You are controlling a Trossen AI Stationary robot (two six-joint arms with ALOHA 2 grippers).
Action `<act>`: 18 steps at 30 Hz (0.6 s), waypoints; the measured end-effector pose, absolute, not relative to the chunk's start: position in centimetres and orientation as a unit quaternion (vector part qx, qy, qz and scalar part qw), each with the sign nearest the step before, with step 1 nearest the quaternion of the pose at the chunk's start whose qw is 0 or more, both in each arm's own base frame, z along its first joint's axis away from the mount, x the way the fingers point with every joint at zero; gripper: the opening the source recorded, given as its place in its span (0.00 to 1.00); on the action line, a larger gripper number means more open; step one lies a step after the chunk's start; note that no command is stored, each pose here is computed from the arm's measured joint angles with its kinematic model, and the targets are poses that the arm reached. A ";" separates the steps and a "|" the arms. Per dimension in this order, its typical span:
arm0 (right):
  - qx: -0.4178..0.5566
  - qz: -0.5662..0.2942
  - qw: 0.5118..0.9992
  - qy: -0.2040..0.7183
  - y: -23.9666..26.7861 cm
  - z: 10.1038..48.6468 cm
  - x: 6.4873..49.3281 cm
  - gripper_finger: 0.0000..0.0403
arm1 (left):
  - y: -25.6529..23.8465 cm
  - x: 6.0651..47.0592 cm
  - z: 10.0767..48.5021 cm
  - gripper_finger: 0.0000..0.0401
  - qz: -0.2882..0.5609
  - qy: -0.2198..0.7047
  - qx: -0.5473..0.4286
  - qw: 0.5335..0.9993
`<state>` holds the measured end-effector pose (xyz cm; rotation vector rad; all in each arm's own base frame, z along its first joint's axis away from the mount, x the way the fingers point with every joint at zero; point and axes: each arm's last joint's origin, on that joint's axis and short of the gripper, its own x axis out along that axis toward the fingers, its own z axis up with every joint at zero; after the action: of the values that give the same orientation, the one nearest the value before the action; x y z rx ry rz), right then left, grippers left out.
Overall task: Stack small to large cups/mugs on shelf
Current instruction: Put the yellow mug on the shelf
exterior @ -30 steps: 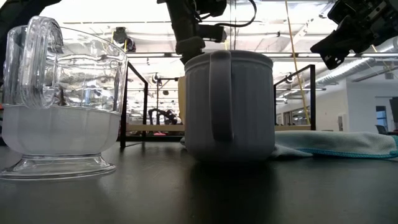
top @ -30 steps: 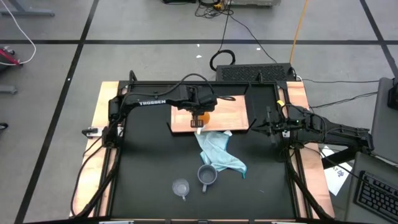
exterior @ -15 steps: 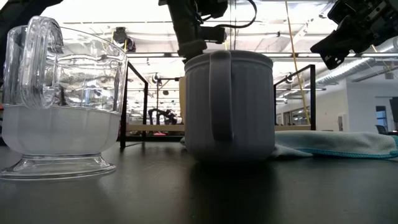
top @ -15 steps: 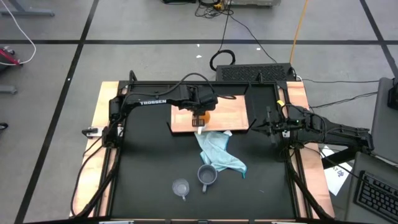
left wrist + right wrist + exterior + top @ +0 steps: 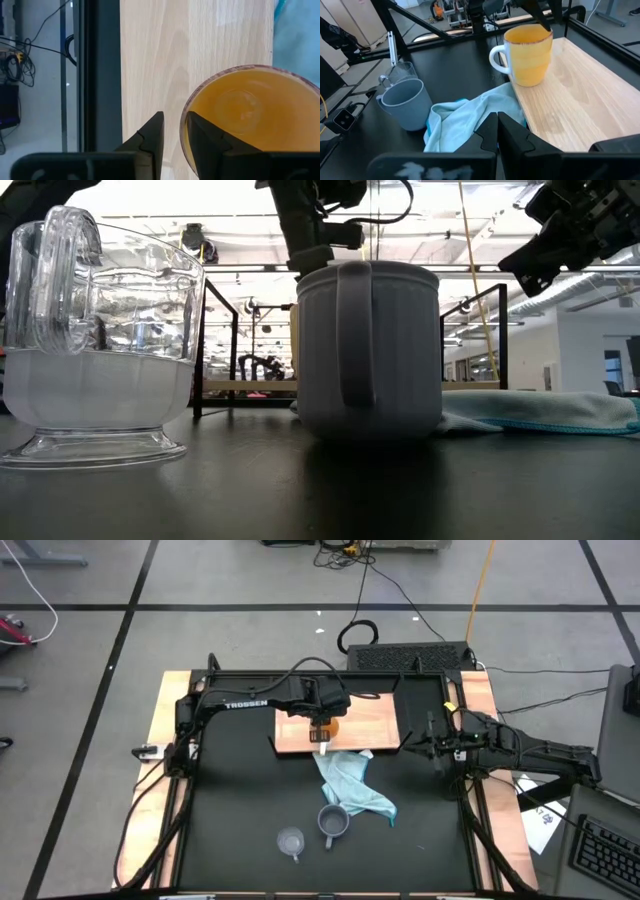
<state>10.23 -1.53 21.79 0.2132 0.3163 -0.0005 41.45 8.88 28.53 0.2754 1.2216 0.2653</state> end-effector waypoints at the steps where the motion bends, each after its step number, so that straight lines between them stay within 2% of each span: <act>1: 0.106 0.000 0.982 0.158 -1.5 21.8 10.2 0.00 | 8.9 41.5 28.5 0.22 0.124 0.570 0.128 0.802; 18: 0.118 -0.001 0.983 0.141 -1.5 22.1 10.3 0.00 | 8.7 41.5 28.5 0.22 0.100 0.565 0.094 0.814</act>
<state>10.33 -1.54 22.10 0.2380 0.2831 -0.0012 41.48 8.70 28.52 0.2008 1.2057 0.2132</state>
